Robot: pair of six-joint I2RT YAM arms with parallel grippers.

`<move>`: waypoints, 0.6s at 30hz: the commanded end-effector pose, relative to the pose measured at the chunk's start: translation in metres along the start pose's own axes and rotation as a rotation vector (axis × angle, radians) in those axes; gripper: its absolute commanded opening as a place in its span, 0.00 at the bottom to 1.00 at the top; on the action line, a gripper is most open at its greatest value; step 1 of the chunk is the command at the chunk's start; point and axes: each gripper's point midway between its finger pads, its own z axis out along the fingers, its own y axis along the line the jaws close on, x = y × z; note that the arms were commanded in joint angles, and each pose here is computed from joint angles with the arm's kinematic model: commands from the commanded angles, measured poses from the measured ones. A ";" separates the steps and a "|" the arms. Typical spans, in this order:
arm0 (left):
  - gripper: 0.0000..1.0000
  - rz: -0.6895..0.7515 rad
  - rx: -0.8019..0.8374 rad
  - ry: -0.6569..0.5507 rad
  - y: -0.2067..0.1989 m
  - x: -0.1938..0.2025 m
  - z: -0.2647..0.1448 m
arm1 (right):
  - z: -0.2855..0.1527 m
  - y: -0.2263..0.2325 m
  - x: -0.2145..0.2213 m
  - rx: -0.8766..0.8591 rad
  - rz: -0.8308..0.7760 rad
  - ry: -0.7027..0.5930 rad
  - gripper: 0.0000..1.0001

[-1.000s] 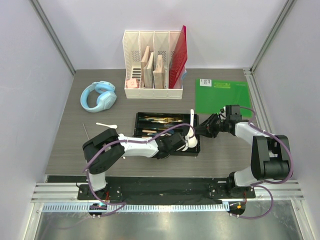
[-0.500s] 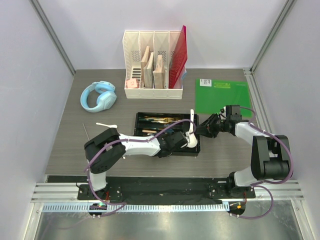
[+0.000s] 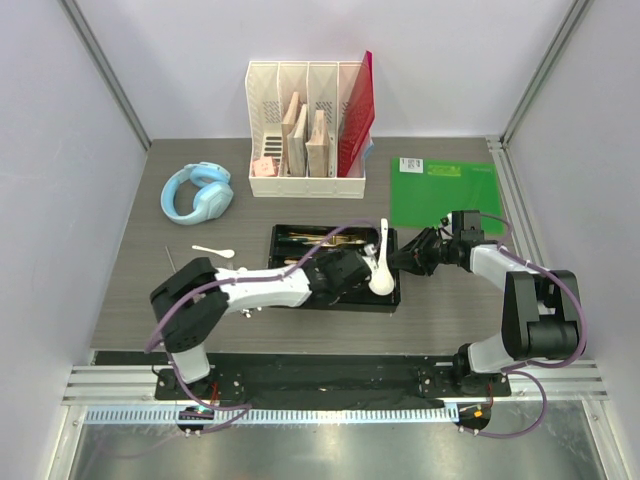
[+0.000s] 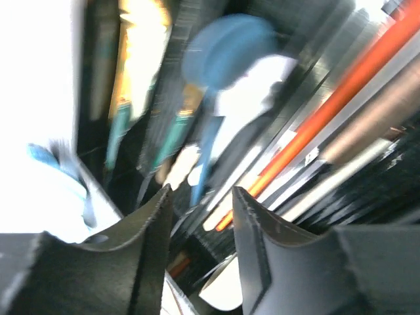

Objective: Sort the eating utensils into containers
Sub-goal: Place the chopstick in the storage box, then pick up the chopstick from the center of the board.

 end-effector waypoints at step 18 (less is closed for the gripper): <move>0.52 -1.566 -0.169 0.413 0.136 0.187 -0.033 | -0.004 -0.006 -0.014 0.054 0.027 -0.077 0.35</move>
